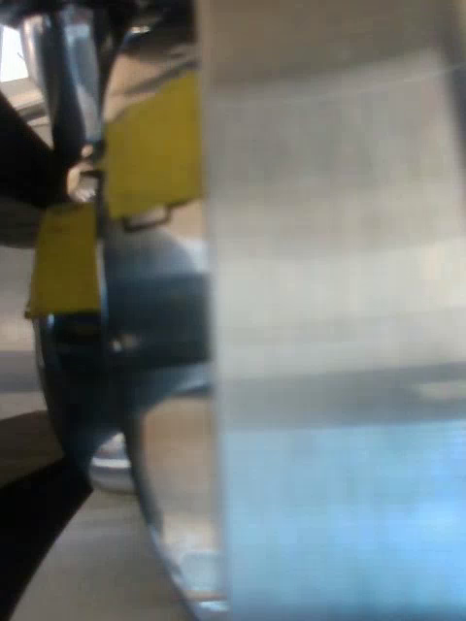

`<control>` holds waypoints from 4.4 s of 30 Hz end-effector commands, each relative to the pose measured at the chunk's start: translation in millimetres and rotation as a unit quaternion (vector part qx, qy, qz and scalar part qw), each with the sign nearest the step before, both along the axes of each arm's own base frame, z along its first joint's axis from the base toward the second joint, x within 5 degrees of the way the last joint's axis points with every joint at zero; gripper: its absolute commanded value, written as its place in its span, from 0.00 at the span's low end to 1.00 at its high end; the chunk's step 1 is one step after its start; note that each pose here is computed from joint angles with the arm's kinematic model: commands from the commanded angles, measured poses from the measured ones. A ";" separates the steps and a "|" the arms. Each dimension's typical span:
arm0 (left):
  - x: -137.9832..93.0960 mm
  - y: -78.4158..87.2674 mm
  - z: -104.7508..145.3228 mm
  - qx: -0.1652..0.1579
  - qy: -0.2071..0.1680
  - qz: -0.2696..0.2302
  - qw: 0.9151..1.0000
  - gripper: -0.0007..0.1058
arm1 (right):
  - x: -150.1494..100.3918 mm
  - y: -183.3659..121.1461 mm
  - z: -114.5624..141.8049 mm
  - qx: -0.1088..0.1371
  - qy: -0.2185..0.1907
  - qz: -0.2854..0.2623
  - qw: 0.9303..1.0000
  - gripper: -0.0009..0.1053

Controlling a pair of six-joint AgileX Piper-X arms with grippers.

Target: Put the handle in the coffee machine

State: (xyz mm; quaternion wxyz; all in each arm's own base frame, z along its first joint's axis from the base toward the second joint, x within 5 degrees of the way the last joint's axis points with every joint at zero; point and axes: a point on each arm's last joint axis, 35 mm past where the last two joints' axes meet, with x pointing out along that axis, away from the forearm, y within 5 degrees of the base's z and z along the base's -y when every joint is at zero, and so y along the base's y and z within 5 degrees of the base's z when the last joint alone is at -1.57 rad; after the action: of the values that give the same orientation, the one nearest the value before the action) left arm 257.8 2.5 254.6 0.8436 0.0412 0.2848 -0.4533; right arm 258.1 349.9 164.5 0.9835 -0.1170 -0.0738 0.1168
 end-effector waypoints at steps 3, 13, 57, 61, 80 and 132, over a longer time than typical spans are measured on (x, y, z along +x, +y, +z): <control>1.3 -0.4 15.8 -0.019 -0.041 -0.013 0.999 0.61 | 2.1 -2.4 26.1 0.062 -0.040 -0.012 0.997 0.40; -2.2 -0.7 13.1 -0.019 -0.019 -0.012 1.000 0.61 | 2.0 -2.6 25.9 0.062 -0.040 -0.012 0.997 0.40; 9.3 49.5 11.0 -0.032 -0.010 0.099 0.995 0.01 | 1.8 -2.8 26.7 0.052 -0.045 -0.015 0.997 0.40; 5.3 47.9 8.5 -0.040 0.010 0.093 0.995 0.01 | 1.8 -2.8 26.7 0.052 -0.045 -0.015 0.997 0.40; -19.4 30.8 0.6 -0.077 0.068 0.006 0.995 0.01 | 1.8 -2.8 26.7 0.052 -0.045 -0.015 0.997 0.40; -24.2 -12.9 -1.7 -0.070 0.098 -0.088 0.989 0.01 | -67.1 -62.6 8.6 -0.108 0.122 0.003 0.987 0.40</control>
State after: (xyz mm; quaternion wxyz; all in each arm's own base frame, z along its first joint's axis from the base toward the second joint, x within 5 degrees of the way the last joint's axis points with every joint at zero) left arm 238.4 -3.1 247.6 0.7820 -0.0242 0.3415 -0.5208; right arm 200.5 291.8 165.5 0.9691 -0.2013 0.0569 0.1308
